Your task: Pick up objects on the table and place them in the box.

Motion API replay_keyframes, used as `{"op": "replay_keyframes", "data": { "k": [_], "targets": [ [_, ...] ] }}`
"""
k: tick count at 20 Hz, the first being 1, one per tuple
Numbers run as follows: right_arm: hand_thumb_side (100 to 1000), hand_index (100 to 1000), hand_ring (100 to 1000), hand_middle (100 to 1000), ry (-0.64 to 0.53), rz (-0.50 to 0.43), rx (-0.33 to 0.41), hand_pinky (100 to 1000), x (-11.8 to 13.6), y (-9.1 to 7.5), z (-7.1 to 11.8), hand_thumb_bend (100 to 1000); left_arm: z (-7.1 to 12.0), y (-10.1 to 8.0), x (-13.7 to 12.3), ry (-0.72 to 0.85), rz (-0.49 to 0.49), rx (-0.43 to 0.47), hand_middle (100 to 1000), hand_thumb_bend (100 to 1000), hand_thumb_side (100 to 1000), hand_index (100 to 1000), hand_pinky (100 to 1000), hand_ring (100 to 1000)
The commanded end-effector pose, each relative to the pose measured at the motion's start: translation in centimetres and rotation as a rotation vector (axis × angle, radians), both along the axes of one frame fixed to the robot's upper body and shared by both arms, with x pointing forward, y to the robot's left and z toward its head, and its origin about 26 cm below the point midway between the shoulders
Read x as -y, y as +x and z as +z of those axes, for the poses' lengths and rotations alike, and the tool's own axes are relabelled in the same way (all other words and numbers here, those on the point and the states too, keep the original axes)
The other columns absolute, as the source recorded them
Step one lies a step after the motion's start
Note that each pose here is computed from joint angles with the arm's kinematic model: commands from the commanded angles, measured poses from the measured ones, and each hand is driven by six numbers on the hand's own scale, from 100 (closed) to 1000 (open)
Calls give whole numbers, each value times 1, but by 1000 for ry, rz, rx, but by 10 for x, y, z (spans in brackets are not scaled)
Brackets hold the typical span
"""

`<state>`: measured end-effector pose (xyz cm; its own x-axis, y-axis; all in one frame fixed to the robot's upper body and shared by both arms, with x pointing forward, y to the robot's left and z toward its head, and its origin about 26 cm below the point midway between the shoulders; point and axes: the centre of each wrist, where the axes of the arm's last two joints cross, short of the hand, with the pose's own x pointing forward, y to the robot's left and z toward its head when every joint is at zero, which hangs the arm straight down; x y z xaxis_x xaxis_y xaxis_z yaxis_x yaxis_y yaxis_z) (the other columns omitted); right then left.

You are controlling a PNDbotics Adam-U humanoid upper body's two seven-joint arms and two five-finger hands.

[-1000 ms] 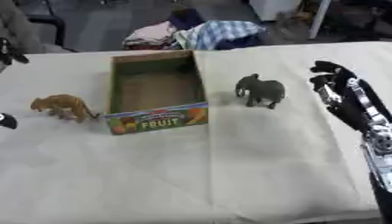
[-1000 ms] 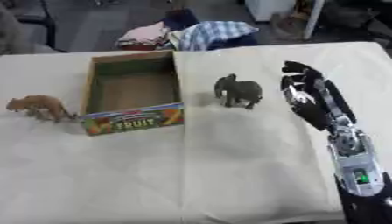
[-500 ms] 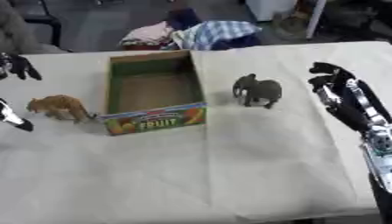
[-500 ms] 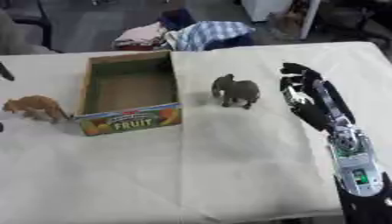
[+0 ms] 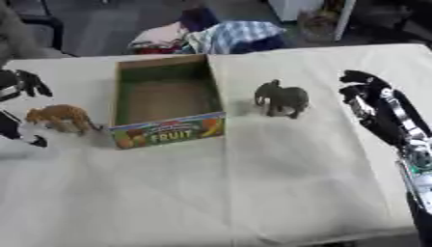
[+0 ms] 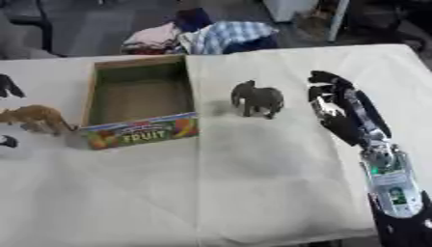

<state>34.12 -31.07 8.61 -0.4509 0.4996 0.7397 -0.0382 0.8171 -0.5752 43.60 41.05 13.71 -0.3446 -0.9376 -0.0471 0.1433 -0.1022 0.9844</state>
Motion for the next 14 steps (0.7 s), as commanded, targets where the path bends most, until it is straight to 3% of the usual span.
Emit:
{"op": "replay_keyframes", "data": {
  "k": [1,9,11,14],
  "targets": [
    [718,905,764,795,-11,16,25,691,0,3,10,100,11,5,-3,-6,43,80,654,821,266,741,733,657],
    [718,905,764,793,-5,36,29,691,-4,5,11,100,-4,9,2,-36,121,149,642,728,229,735,734,646],
    [717,905,764,792,-5,38,27,691,-5,5,11,100,-9,9,3,-30,125,126,627,684,204,723,732,633],
    [717,905,764,792,-3,38,28,691,-5,5,11,100,-12,9,3,-11,117,72,550,543,100,657,704,557]
  ]
}}
